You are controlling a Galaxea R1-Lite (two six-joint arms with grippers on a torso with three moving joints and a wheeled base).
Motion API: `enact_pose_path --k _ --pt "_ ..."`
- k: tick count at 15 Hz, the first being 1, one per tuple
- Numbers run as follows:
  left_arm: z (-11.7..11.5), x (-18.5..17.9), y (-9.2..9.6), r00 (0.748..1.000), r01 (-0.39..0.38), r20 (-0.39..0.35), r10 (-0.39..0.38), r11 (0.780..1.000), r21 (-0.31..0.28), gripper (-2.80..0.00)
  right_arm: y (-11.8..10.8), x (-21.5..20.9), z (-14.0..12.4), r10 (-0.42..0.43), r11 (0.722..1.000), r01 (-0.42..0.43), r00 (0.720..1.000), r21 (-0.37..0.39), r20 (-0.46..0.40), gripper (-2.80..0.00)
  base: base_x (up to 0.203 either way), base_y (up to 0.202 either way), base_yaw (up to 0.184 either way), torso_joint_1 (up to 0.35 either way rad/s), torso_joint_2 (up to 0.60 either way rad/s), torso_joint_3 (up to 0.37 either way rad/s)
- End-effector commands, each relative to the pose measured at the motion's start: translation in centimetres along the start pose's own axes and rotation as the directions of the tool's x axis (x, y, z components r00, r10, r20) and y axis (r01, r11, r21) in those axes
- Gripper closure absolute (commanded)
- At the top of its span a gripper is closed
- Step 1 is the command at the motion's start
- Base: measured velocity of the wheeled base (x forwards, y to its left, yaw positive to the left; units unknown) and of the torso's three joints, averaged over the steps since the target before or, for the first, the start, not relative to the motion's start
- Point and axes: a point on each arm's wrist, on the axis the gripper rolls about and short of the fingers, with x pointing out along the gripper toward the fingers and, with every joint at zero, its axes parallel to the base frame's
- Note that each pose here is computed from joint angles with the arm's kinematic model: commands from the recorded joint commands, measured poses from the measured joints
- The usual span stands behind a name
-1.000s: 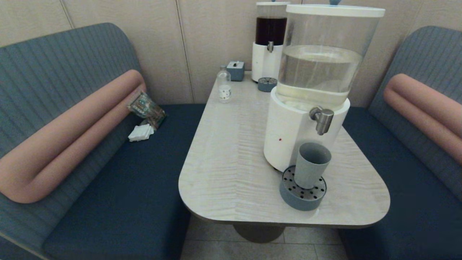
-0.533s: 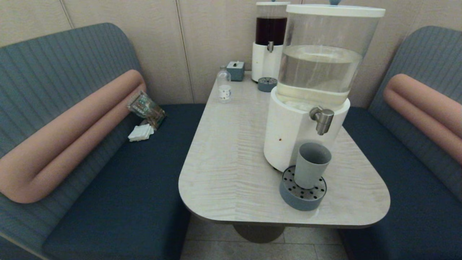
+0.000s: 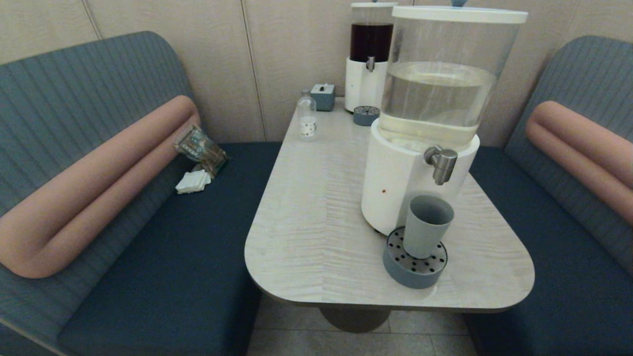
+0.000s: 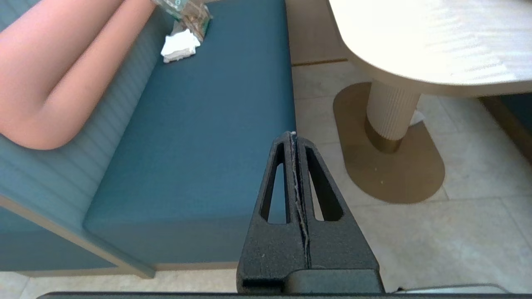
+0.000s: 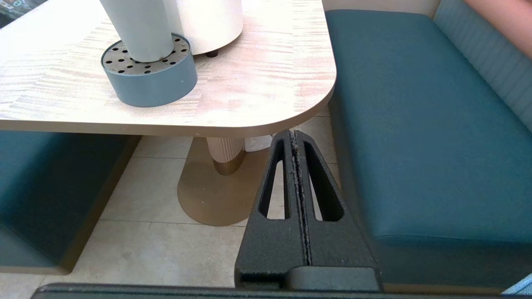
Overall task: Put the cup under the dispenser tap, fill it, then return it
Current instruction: Turn on the faucet
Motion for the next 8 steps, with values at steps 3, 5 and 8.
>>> enact_pose_path --k 3,5,8 --pt "0.0 0.0 0.0 1.000 -0.005 0.001 0.005 1.000 -0.013 0.00 0.0 0.0 0.0 -0.002 1.000 0.002 1.000 0.000 0.000 0.00 0.000 0.000 0.000 0.000 0.00 0.000" --pt "0.0 0.0 0.0 1.000 -0.005 0.001 0.005 1.000 -0.013 0.00 0.0 0.0 0.0 0.000 1.000 -0.001 1.000 -0.016 -0.010 0.00 0.000 0.000 0.000 0.000 0.00 0.000" --pt "0.0 0.0 0.0 1.000 -0.005 0.001 0.005 1.000 -0.015 0.00 0.1 -0.5 1.8 -0.001 1.000 0.002 0.999 -0.026 0.033 0.00 0.000 0.000 0.000 0.000 0.00 0.000"
